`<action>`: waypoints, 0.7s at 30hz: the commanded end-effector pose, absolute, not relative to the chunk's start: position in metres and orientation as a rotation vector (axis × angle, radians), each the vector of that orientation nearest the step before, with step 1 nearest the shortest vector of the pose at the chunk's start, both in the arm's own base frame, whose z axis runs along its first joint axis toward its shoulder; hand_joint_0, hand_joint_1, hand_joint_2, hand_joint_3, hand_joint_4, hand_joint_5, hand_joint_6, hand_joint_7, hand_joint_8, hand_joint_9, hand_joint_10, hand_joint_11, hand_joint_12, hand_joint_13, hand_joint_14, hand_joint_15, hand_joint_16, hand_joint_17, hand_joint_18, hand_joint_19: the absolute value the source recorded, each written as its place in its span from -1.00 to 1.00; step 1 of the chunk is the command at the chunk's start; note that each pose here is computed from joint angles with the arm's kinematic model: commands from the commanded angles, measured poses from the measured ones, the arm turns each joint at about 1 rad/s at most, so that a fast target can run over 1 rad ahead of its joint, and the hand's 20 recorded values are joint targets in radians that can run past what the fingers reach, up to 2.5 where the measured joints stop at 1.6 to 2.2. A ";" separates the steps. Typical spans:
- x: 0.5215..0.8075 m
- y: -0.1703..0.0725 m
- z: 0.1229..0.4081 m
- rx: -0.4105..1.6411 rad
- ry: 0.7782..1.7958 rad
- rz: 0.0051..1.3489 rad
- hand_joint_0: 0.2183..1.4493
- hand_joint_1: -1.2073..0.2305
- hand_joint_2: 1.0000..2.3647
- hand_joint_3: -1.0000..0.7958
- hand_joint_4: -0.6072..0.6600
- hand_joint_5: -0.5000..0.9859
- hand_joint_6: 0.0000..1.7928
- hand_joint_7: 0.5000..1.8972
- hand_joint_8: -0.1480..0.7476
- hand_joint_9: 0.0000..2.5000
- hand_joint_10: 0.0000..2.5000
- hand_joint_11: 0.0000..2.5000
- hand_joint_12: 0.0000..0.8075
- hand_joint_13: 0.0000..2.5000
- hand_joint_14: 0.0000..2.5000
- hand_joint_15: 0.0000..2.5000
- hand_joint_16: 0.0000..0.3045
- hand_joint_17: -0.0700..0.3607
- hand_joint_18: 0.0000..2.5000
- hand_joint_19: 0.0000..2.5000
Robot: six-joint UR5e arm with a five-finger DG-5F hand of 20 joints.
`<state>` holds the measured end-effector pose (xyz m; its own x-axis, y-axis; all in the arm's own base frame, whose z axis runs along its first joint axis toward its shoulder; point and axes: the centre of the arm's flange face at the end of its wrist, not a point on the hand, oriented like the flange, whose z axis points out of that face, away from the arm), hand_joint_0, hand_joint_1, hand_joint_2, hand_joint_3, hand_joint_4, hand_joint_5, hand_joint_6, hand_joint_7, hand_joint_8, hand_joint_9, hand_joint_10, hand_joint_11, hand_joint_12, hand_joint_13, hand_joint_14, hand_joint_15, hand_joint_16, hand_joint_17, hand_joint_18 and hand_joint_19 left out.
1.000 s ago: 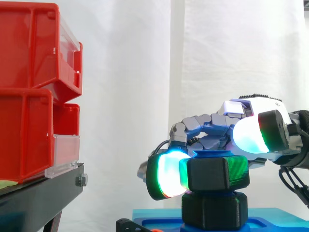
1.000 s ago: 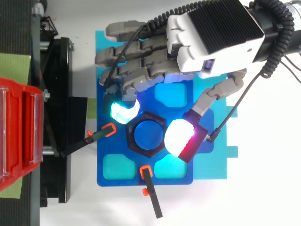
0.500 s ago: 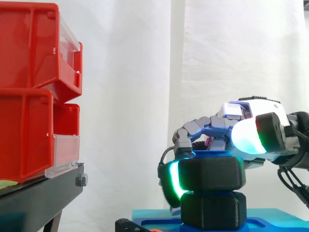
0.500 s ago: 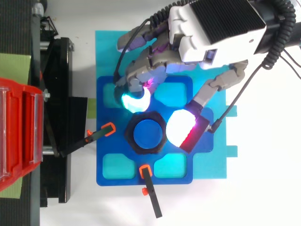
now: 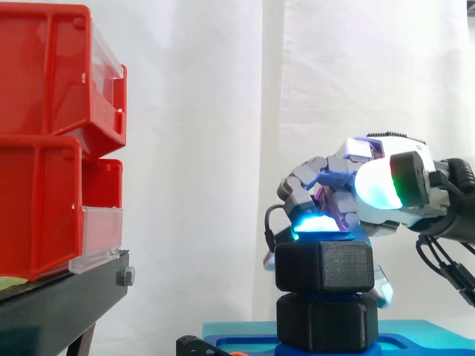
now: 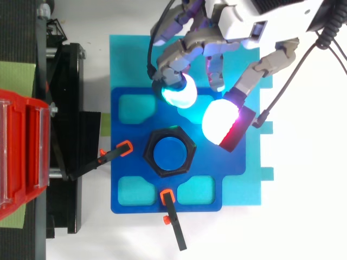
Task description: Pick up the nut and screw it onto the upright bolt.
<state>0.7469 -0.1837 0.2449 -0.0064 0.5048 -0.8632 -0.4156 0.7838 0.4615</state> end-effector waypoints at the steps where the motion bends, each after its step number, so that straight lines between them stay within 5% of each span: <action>1: 0.750 -0.189 0.258 0.068 1.399 0.731 -0.60 0.19 -1.00 -0.44 0.16 -0.33 -0.40 0.48 -0.10 0.22 -0.99 -0.79 -0.45 -0.17 -1.00 -0.94 -0.87 -0.47 -0.48 -1.00; 4: 0.756 -0.191 0.275 0.058 1.391 0.732 -0.62 0.21 -1.00 -0.44 0.31 -0.48 -0.44 -0.15 -0.12 -0.08 -1.00 -0.92 -0.34 -0.36 -1.00 -0.97 -0.82 -0.38 -0.66 -1.00; 8: 0.760 -0.185 0.281 0.041 1.381 0.740 -0.64 0.22 -1.00 -0.44 0.17 -0.58 -0.44 -0.62 -0.15 -0.43 -1.00 -1.00 -0.26 -0.58 -1.00 -1.00 -0.77 -0.31 -0.87 -1.00; 21: 0.774 -0.146 0.247 0.040 1.410 0.807 -0.64 0.24 -1.00 -0.44 0.06 -0.63 -0.44 -0.88 -0.23 -0.70 -1.00 -1.00 -0.23 -0.76 -1.00 -1.00 -0.76 -0.29 -1.00 -1.00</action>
